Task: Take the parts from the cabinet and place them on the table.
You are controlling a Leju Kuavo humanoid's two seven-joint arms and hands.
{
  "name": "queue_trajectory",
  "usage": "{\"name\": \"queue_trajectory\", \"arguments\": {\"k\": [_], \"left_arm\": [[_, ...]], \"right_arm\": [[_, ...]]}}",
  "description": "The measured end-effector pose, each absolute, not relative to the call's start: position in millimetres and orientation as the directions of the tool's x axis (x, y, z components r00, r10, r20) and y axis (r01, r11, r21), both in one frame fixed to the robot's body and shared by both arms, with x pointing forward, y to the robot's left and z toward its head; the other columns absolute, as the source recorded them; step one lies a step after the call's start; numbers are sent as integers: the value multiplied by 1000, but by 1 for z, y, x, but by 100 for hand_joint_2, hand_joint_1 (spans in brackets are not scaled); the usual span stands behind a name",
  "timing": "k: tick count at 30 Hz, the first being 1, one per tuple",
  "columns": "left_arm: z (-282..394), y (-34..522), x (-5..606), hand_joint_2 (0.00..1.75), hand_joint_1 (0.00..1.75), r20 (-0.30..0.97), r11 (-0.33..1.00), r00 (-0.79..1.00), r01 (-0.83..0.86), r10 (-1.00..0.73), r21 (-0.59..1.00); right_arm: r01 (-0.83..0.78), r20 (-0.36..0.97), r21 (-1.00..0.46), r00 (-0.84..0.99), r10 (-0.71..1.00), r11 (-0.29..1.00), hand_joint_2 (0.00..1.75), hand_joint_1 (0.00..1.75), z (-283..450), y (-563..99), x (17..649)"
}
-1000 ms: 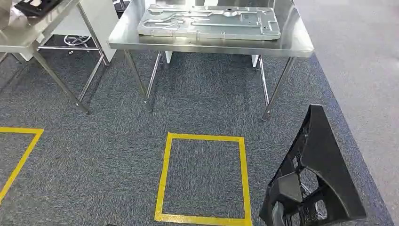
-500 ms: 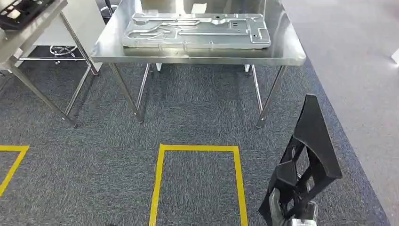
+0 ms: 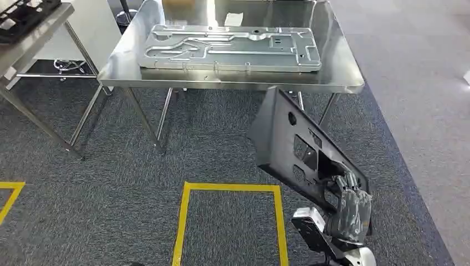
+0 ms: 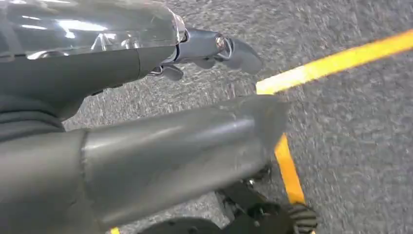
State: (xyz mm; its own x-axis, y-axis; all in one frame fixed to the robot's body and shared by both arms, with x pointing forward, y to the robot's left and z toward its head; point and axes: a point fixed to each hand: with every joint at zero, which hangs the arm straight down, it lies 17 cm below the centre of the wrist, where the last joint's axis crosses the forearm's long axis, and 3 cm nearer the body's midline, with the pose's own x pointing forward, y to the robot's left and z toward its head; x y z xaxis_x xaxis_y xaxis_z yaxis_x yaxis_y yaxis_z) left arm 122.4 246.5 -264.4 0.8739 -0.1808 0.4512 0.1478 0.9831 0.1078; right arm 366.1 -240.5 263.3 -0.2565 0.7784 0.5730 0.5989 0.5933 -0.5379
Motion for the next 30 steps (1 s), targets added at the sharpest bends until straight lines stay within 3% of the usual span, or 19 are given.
{"name": "queue_trajectory", "arguments": {"k": [6, 15, 30], "left_arm": [[-263, 240, 128, 0, 0, 453, 968, 855, 227, -251, 107], [-266, 242, 118, 0, 0, 437, 959, 854, 261, -284, 112], [-263, 234, 131, 0, 0, 445, 945, 835, 309, -324, 108]], "right_arm": [[530, 232, -782, -241, 942, 328, 175, 175, 269, -176, 431], [498, 145, -822, -285, 947, 275, 175, 175, 261, -149, 454], [425, -200, -904, -336, 920, -41, 175, 175, 247, -105, 515]]}}
